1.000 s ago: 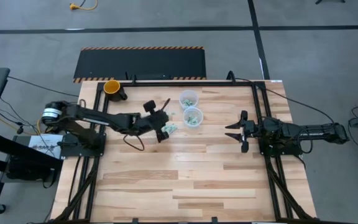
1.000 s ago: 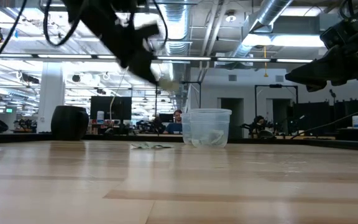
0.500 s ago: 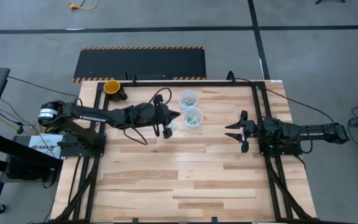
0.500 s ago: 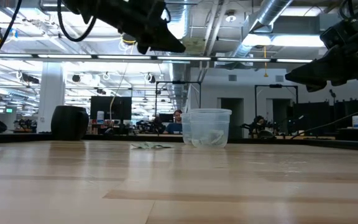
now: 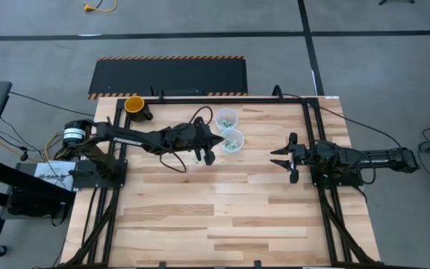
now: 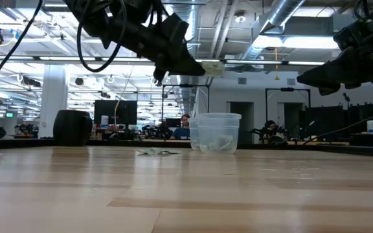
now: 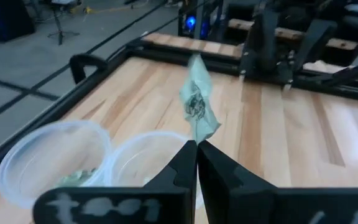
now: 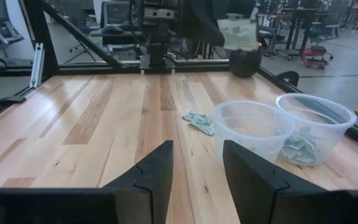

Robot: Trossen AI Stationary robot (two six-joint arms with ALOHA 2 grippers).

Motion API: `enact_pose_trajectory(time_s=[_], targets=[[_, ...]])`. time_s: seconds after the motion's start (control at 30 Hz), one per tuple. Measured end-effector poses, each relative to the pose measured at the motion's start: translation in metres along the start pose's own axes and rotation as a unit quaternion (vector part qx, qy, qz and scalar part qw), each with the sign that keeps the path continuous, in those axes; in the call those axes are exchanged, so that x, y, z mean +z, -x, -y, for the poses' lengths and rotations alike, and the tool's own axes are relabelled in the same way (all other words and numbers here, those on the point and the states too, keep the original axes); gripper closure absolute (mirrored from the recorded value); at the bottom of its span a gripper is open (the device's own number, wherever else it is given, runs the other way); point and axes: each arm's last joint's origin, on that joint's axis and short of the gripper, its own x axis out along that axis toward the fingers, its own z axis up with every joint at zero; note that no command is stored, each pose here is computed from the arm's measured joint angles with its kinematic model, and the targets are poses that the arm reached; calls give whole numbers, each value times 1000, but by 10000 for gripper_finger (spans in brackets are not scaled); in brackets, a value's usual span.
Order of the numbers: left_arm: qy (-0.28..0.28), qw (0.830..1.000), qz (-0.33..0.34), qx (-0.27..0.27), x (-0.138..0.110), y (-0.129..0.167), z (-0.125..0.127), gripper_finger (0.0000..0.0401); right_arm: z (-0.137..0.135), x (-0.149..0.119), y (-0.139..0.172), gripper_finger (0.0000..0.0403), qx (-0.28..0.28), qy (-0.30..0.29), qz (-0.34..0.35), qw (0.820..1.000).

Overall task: Pick and place items into bin
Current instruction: Put the green stevia packet into the bottom transparent bin

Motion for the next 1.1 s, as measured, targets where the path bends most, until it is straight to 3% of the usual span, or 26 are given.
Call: enact_pose_trajectory(time_s=[0.7, 1.1], targets=[[1, 999, -36, 0, -14, -9, -4, 401, 0, 0, 0, 268, 0, 0, -3, 1000], [3, 1000, -23, -2, -11, -9, -3, 393, 0, -1, 0, 269, 0, 0, -3, 1000]])
